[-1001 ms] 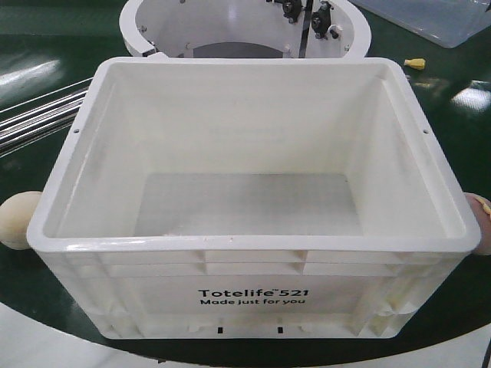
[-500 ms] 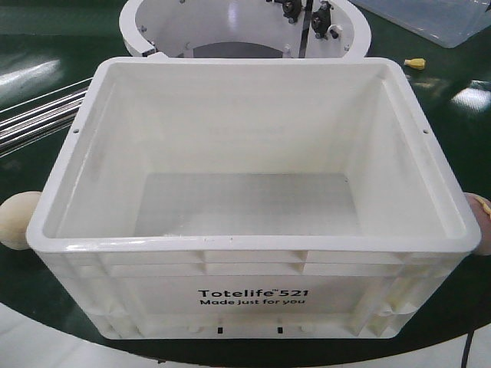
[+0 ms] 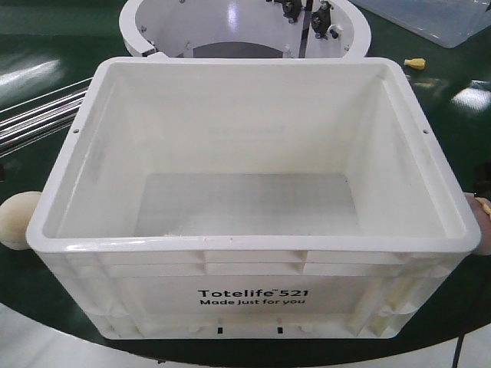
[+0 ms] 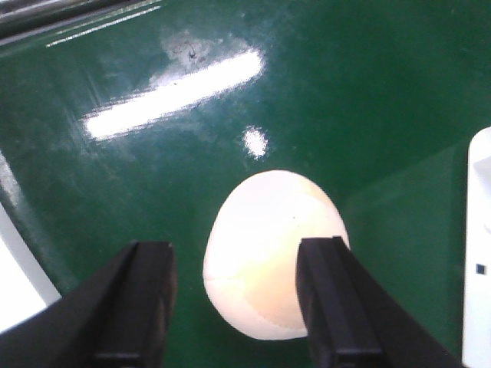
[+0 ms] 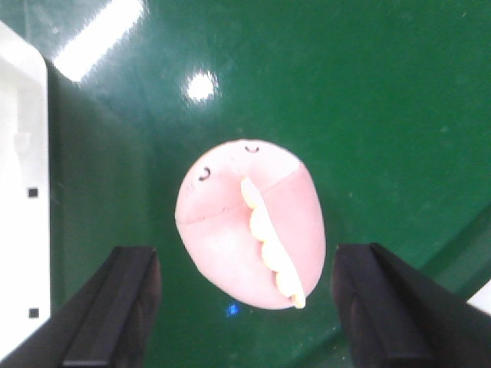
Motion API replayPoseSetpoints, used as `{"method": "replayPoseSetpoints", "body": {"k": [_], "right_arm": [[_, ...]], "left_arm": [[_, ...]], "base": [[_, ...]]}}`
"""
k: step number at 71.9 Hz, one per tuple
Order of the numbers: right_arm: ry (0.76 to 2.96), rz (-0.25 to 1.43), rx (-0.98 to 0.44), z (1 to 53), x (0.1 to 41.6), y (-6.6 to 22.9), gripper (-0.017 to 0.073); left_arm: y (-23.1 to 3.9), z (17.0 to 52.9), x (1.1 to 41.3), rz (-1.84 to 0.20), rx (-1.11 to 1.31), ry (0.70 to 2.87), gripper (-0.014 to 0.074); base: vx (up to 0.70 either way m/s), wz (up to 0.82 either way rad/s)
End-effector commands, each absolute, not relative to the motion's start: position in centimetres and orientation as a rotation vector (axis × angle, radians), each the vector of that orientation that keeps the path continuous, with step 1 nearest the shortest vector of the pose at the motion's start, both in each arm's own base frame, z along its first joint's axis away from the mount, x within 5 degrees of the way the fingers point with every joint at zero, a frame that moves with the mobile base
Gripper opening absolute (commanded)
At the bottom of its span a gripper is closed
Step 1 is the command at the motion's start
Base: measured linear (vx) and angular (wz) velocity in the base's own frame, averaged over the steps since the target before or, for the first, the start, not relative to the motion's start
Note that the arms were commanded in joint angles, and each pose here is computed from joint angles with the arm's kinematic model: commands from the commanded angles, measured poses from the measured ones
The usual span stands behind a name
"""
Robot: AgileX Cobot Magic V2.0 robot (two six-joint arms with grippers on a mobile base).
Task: Place moving items into box and shelve
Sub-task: 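Grasp the cream plush with left gripper, pink plush with right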
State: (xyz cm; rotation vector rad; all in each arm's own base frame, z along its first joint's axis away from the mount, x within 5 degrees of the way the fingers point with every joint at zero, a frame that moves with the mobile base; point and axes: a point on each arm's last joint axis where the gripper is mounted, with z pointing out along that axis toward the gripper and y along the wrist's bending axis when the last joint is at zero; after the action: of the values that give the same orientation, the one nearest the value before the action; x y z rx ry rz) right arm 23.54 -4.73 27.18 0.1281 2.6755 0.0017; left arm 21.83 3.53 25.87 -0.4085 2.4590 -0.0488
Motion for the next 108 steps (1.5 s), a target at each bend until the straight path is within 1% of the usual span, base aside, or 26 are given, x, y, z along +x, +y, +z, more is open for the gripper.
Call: {"method": "replayPoseSetpoints", "body": {"k": [1,18,29,39,53,62,69,75,79,80,82,83,87,90,102,104,108], "right_arm": [[2.615,-0.009,0.115,28.3,24.2,-4.8,0.0519],[2.676,-0.008,0.111,26.4,25.4,-5.2,0.0519],[2.673,-0.008,0.117,25.7,26.1,-5.4,0.0519],[2.713,0.004,0.121,24.7,26.5,-5.5,0.0519],[2.791,0.021,0.104,22.6,27.4,-5.6,0.0519],[2.836,0.033,0.109,21.2,27.8,-5.8,0.0505],[2.86,0.04,0.112,20.3,28.2,-5.8,0.0456],[2.876,0.044,0.115,19.8,28.3,-5.9,0.0399],[2.883,0.046,0.118,19.4,28.4,-5.9,0.0353],[2.884,0.046,0.118,19.4,28.5,-5.9,0.034],[2.886,0.046,0.119,19.2,28.6,-5.9,0.0311],[2.886,0.047,0.123,19.2,28.6,-5.9,0.0304],[2.888,0.05,0.143,19.1,28.6,-6.0,0.0249],[2.889,0.05,0.152,19.0,28.6,-6.0,0.0206],[2.891,0.049,0.154,19.1,28.6,-6.0,0.0008],[2.885,0.048,0.161,19.2,28.5,-6.0,-0.0016],[2.873,0.048,0.183,19.5,28.5,-6.0,-0.0014]], "left_arm": [[3.6,27.2,22.7,-0.052,-0.394,2.372,0.047],[3.7,25.3,23.9,-0.067,-0.409,2.44,0.047],[3.9,24.0,25.1,-0.065,-0.359,2.46,0.047],[3.7,22.1,25.7,-0.111,-0.367,2.553,0.047],[3.6,20.2,26.4,-0.141,-0.374,2.624,0.047],[3.6,19.3,26.5,-0.144,-0.374,2.662,0.0437],[3.7,19.0,26.7,-0.14,-0.363,2.671,0.0373],[3.7,18.8,26.8,-0.138,-0.365,2.669,0.0283],[3.7,18.7,26.9,-0.147,-0.379,2.663,0.0211],[3.7,18.7,26.9,-0.151,-0.385,2.659,0.0178],[3.6,18.7,26.9,-0.158,-0.394,2.657,0.0155],[3.6,18.8,27.0,-0.162,-0.399,2.656,0.0121],[3.6,18.8,27.0,-0.179,-0.418,2.649,0.0039],[3.5,18.8,27.0,-0.182,-0.422,2.647,-0.0008],[3.5,18.9,27.0,-0.182,-0.42,2.644,-0.0008],[3.5,19.0,26.9,-0.182,-0.419,2.641,-0.0008],[3.5,19.2,26.9,-0.181,-0.419,2.634,-0.0007]], "base": [[0.0,0.0],[0.0,0.0],[0.0,0.0],[0.0,0.0],[0.0,0.0],[0.0,0.0],[0.0,0.0],[0.0,0.0],[0.0,0.0],[0.0,0.0],[0.0,0.0],[0.0,0.0],[0.0,0.0],[0.0,0.0],[0.0,0.0],[0.0,0.0],[0.0,0.0]]}}
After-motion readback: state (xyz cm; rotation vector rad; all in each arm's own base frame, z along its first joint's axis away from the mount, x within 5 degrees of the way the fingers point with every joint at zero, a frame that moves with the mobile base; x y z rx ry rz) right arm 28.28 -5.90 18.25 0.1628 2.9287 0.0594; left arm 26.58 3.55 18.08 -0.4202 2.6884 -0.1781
